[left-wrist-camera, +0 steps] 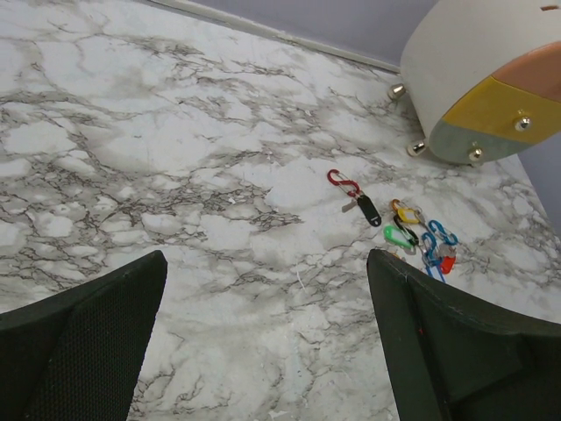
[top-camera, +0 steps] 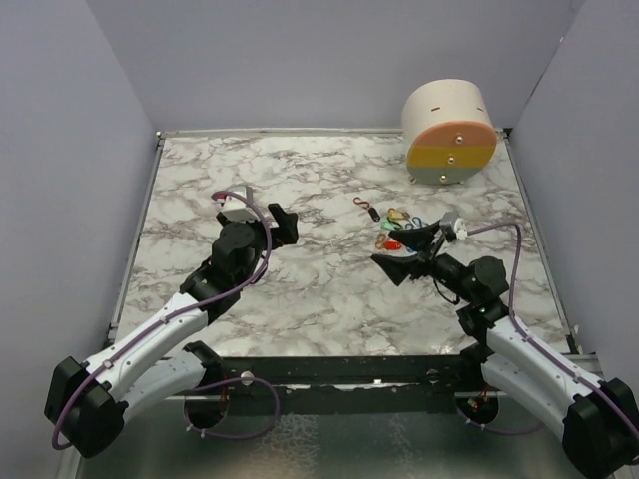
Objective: Put the keys on the keyring
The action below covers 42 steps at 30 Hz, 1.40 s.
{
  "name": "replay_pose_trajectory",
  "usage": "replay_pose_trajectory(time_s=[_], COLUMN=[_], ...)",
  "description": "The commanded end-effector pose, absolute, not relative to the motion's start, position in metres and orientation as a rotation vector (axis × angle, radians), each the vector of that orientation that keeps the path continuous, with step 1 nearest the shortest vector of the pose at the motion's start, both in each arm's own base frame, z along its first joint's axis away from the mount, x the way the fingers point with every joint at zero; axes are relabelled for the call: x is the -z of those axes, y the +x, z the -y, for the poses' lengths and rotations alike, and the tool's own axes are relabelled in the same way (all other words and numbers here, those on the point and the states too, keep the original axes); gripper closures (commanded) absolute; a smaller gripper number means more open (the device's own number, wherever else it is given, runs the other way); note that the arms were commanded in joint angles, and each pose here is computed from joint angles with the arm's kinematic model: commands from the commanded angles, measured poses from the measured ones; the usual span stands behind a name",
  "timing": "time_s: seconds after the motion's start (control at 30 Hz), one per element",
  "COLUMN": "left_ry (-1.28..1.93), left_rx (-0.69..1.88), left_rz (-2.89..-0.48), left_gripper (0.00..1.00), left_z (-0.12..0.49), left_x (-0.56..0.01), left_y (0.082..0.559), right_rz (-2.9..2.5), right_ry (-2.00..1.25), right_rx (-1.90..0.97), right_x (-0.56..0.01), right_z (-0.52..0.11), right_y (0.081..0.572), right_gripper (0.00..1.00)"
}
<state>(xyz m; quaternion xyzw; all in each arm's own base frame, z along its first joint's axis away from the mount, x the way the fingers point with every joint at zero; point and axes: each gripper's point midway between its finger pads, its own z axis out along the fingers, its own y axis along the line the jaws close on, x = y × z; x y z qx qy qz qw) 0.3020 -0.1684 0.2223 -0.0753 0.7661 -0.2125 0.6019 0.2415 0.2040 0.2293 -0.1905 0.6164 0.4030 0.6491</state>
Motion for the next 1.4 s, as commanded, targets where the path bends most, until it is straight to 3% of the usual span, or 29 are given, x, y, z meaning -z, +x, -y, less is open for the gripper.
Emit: replay_pose_trajectory(time_s=[0.0, 0.17, 0.7, 1.03, 1.37], left_ry=[-0.212, -0.206, -0.223, -0.22, -0.204], left_rx=[0.462, 0.445, 0.402, 0.394, 0.399], left_rz=[-1.77, -1.78, -1.828, -1.838, -1.872], left_gripper=[0.01, 0.01, 0.01, 0.01, 0.01], left_z=[0.159, 0.158, 0.14, 0.135, 0.145], left_x=[-0.226, -0.226, -0.205, -0.193, -0.176], left_y=[0.3, 0.301, 0.283, 0.277, 0.283], right_rz=[-1.186, -1.115, -1.425, -1.47, -1.474], right_ry=[-0.784, -0.879, -0.678, -0.699, -0.671], right_rx=[-1.134, -1.249, -0.935, -0.84, -0.815], right_x=[-0.26, -0.257, -0.178, -0.132, -0.128], right_z=[-0.234, -0.252, -0.319, -0.358, -0.34], right_y=[0.183, 0.149, 0.173, 0.143, 0.135], right_gripper=[0.19, 0.18, 0.13, 0.12, 0.1])
